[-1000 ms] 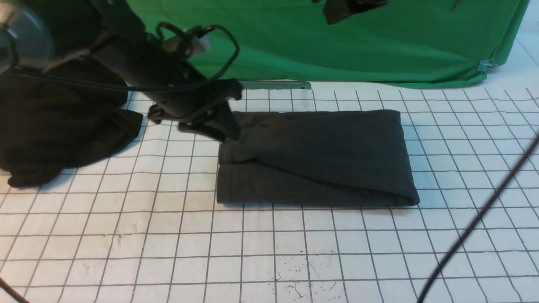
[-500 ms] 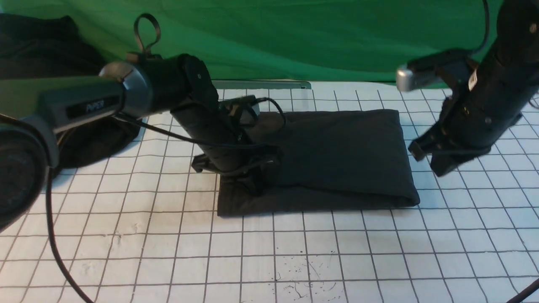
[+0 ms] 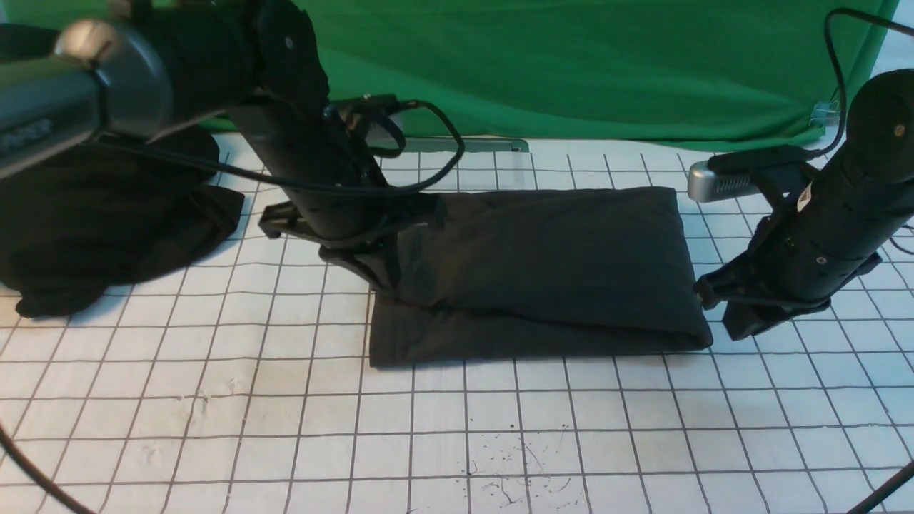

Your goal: Fold a long-sleeved shirt over a white checkered tablecloth.

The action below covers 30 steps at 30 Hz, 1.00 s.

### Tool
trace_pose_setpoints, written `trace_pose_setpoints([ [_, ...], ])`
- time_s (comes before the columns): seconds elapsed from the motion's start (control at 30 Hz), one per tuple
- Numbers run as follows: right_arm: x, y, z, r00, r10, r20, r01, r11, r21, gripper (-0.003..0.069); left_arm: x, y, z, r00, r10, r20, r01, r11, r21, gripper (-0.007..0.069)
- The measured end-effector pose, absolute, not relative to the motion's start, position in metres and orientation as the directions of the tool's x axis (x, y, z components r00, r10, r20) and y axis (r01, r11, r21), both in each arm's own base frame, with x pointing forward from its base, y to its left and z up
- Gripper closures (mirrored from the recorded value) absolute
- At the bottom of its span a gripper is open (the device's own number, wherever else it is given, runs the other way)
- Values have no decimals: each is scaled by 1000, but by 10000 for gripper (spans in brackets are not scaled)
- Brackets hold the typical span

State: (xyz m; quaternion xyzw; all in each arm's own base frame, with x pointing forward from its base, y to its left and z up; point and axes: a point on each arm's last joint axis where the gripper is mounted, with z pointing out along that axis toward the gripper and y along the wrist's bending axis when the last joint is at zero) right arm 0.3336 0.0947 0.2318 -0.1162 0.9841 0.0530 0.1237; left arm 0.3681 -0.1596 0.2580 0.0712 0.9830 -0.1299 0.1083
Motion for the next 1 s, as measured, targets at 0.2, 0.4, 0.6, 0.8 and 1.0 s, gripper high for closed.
trace_pose_setpoints([
  [0.2, 345, 98, 205, -950, -216, -227, -237, 969, 73, 221, 353, -154, 218, -990, 91, -105, 113, 970, -217, 428],
  [0.4, 357, 100, 183, -948, -210, -240, -232, 970, 70, 241, 358, -158, 195, -985, 33, -168, 78, 961, -266, 258],
  [0.6, 366, 102, 167, -939, -215, -268, -240, 969, 64, 357, 364, -162, 178, -987, 10, -163, 57, 957, -284, 252],
  [0.8, 368, 103, 158, -937, -236, -260, -259, 964, 60, 622, 365, -163, 167, -990, 20, -138, 58, 959, -278, 463],
  [1.0, 353, 100, 185, -941, -259, -216, -278, 959, 63, 645, 358, -161, 198, -981, 57, -188, 112, 948, -299, 604],
])
